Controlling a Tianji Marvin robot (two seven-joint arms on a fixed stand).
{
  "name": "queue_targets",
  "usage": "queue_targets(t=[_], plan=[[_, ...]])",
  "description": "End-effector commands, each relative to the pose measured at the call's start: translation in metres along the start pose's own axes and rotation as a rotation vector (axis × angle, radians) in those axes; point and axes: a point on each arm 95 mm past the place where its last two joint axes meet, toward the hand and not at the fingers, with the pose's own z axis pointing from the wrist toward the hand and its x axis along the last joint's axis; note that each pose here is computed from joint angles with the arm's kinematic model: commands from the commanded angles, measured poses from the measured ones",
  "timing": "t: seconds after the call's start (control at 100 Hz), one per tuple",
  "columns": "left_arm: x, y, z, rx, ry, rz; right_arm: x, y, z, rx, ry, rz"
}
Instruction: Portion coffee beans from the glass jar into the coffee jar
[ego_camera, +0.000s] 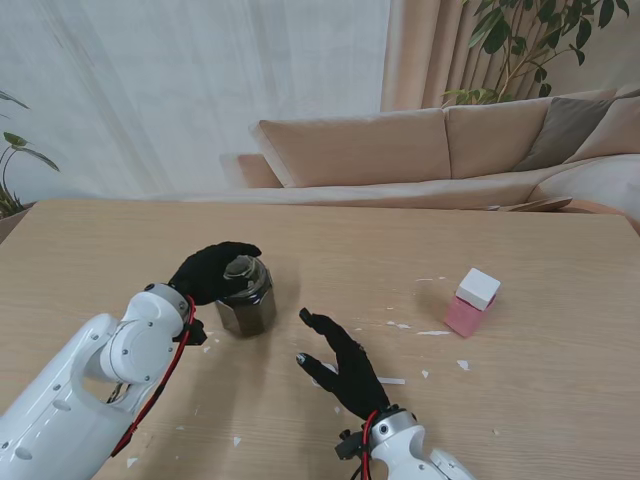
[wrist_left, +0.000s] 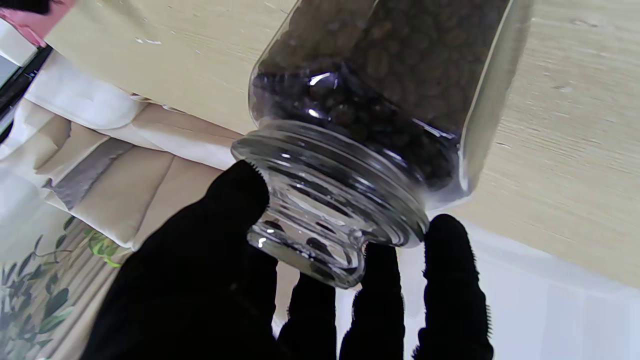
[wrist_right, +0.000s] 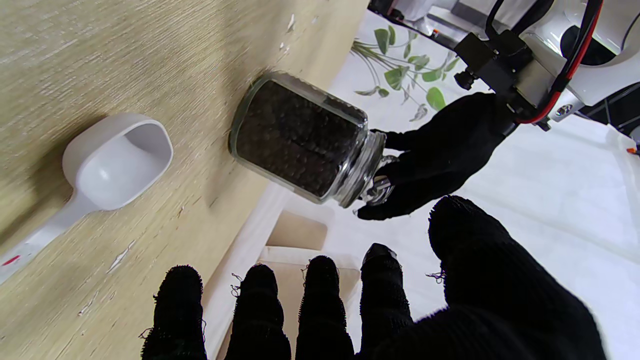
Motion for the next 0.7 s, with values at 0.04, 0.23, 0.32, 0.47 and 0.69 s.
queue_targets(t=[0.04, 0.23, 0.32, 0.47, 0.69], plan=[[0.013, 0.027, -0.001, -0.092, 0.017, -0.017, 0.002, -0.004, -0.002, 0.011, 0.004, 0.011], [0.024, 0.032, 0.002, -0.112, 0.032, -0.011, 0.003, -0.003, -0.003, 0.007, 0.003, 0.013], [0.027, 0.033, 0.004, -0.115, 0.035, -0.004, 0.003, -0.003, -0.003, 0.006, 0.003, 0.013], [0.027, 0.032, 0.006, -0.108, 0.038, 0.019, 0.003, -0.003, -0.004, 0.003, 0.003, 0.013], [0.027, 0.029, 0.013, -0.087, 0.050, 0.029, 0.003, -0.003, -0.004, 0.002, 0.003, 0.011]])
